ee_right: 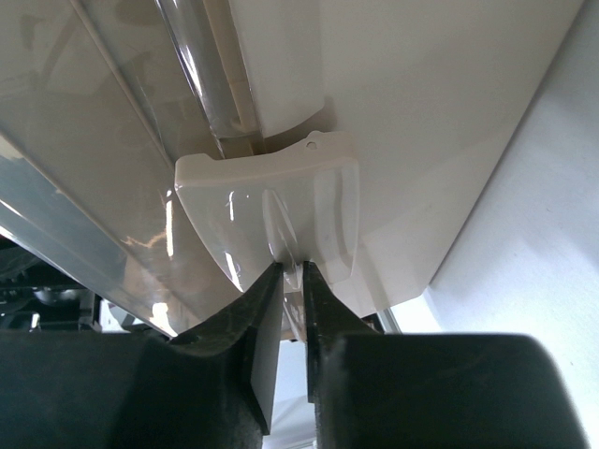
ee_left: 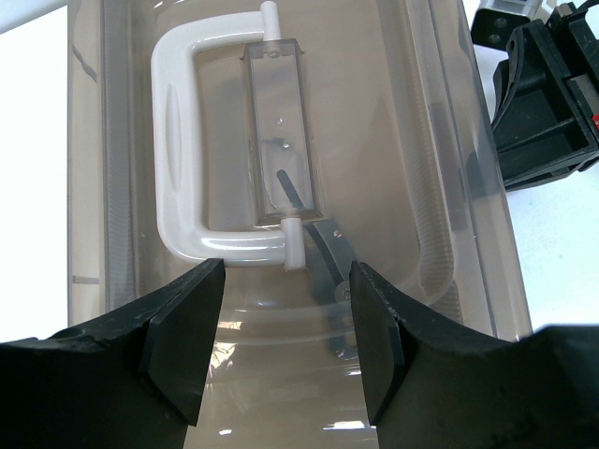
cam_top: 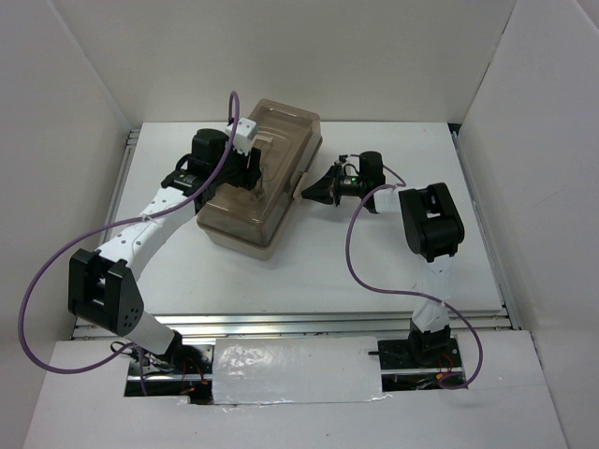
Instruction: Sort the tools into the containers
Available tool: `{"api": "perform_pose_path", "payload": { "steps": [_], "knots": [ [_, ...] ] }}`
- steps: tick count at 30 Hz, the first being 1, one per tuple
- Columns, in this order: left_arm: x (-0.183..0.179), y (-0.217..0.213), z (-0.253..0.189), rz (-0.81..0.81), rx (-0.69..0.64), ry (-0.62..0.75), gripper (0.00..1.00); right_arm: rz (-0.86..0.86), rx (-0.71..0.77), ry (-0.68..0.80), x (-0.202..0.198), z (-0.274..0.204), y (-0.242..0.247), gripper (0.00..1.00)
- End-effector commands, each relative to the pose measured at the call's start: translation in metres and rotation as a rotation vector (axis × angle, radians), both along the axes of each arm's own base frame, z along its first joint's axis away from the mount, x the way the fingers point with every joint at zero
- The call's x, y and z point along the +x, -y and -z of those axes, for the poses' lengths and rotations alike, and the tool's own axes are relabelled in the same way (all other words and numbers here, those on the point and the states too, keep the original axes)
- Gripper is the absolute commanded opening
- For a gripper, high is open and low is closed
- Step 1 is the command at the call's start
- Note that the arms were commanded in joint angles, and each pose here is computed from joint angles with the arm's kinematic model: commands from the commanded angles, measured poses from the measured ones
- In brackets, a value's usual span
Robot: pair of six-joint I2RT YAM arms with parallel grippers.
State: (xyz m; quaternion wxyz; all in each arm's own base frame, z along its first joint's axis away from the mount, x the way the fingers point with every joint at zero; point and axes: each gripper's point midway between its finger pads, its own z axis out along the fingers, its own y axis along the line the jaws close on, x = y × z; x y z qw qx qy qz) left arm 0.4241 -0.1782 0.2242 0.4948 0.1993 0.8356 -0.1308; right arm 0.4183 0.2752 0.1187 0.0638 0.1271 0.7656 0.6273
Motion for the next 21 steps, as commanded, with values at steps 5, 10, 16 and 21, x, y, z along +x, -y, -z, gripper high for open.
{"api": "perform_pose_path", "payload": {
  "steps": [5, 10, 16, 21],
  "knots": [
    [-0.058, 0.019, 0.099, 0.148, 0.049, -0.356, 0.68, 0.075, -0.066, -0.101, 0.001, 0.057, -0.013, 0.14],
    [-0.059, 0.020, 0.101, 0.151, 0.048, -0.359, 0.67, 0.080, -0.038, -0.121, 0.001, 0.062, -0.015, 0.12],
    [-0.055, 0.018, 0.092, 0.147, 0.050, -0.339, 0.69, 0.060, -0.021, -0.076, -0.007, 0.037, -0.010, 0.11],
    [-0.035, 0.010, 0.054, 0.116, 0.033, -0.262, 0.74, 0.036, -0.112, 0.056, -0.008, -0.005, 0.004, 0.12]
  ]
}}
